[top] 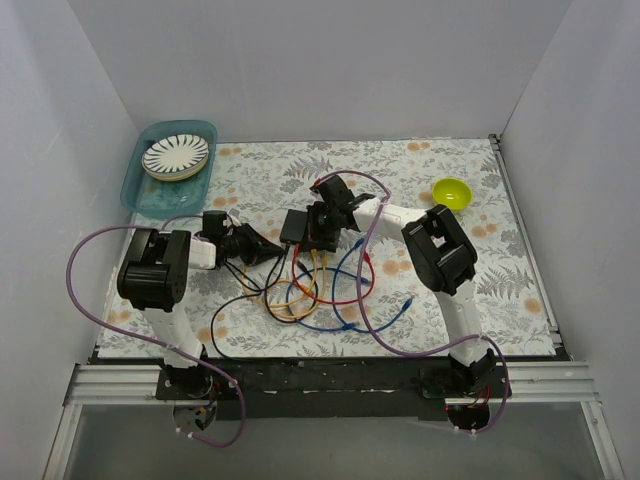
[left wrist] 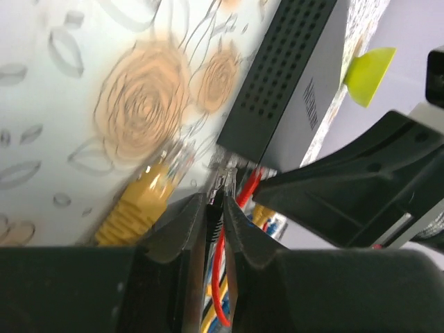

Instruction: Pull the plug from the switch port

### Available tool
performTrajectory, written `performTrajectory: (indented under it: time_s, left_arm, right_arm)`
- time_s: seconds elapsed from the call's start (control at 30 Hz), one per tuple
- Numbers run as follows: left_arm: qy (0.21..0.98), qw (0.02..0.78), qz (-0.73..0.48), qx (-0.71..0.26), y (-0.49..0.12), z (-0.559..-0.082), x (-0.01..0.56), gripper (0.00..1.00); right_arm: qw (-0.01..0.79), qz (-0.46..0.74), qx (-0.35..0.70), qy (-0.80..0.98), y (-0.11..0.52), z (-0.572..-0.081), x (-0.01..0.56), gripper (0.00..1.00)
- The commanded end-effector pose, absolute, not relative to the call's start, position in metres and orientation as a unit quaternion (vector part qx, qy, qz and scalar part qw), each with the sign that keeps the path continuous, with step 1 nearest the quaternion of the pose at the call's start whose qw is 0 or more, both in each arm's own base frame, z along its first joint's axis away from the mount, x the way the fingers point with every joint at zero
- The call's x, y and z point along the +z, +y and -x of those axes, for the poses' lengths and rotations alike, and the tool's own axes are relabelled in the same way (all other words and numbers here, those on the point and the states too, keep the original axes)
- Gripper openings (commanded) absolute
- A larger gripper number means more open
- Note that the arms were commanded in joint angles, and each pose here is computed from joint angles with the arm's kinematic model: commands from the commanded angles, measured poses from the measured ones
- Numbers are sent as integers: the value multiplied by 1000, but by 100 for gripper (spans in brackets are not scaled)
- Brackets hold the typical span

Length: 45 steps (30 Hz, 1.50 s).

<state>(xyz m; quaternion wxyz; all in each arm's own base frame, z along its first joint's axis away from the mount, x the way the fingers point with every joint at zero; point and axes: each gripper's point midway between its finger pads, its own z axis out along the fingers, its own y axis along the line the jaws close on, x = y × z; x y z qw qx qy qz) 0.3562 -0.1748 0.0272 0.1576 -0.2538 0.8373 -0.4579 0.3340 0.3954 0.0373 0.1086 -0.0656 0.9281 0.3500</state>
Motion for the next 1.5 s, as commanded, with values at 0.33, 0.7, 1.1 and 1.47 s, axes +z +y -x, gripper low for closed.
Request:
performTrajectory:
  time_s: [0.33, 0.7, 1.1, 1.47]
  left_arm:
    - [856, 203, 279, -386, -146, -337, 46, 0]
    - [843, 217, 405, -280, -87, -360, 46, 61]
    - [801, 211, 298, -475, -152, -389, 108, 86]
    - [831, 171, 248, -468, -197, -372, 76, 59]
  right_arm:
    - [187, 52, 361, 912, 388, -356, 61, 1]
    - [237, 58, 345, 906, 367, -365, 92, 1]
    - [176, -34, 431, 884, 369, -412, 71, 1]
    - [123, -59, 363, 922, 339, -391, 16, 1]
